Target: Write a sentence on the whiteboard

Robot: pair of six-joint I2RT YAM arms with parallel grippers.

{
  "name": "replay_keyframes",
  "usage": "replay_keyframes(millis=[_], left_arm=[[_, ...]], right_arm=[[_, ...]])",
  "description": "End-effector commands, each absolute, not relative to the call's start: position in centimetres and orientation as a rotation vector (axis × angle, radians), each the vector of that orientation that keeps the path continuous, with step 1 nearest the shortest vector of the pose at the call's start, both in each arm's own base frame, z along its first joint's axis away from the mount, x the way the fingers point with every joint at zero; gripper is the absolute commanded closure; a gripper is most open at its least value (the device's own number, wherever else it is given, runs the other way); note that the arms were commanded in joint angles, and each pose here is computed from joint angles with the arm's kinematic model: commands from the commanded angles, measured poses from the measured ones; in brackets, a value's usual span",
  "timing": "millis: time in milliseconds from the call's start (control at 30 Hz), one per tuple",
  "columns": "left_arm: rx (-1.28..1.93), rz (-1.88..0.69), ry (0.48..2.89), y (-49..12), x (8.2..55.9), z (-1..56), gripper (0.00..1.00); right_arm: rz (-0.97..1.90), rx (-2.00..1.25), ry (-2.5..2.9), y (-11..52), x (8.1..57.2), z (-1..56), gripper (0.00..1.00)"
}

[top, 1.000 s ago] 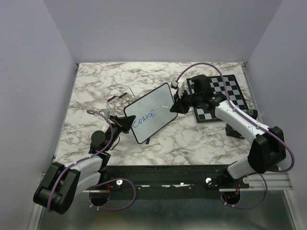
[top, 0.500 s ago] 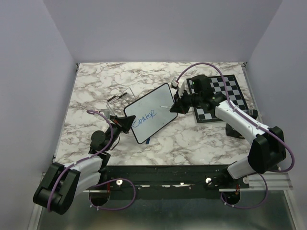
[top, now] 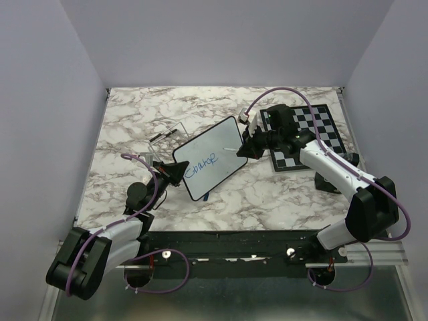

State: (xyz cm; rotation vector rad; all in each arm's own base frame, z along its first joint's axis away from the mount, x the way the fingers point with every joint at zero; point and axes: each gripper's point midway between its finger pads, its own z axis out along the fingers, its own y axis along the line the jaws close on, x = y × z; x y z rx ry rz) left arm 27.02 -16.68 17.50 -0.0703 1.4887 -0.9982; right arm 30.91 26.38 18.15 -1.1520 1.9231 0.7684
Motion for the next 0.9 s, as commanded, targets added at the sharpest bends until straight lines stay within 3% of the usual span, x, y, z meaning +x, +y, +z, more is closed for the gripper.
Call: replay_keyframes(millis=[0,867], left_arm=[[-0.041,-1.007,1.521,-17.05,26.26,16.44,1.0],[-0.044,-1.006,1.523,-17.0,26.2,16.37,1.0]], right_arm=[[0.788,-1.169,1.919,26.33,30.84,17.41,1.0],[0.784,-1.167,1.91,26.1,30.94,17.73,0.99]])
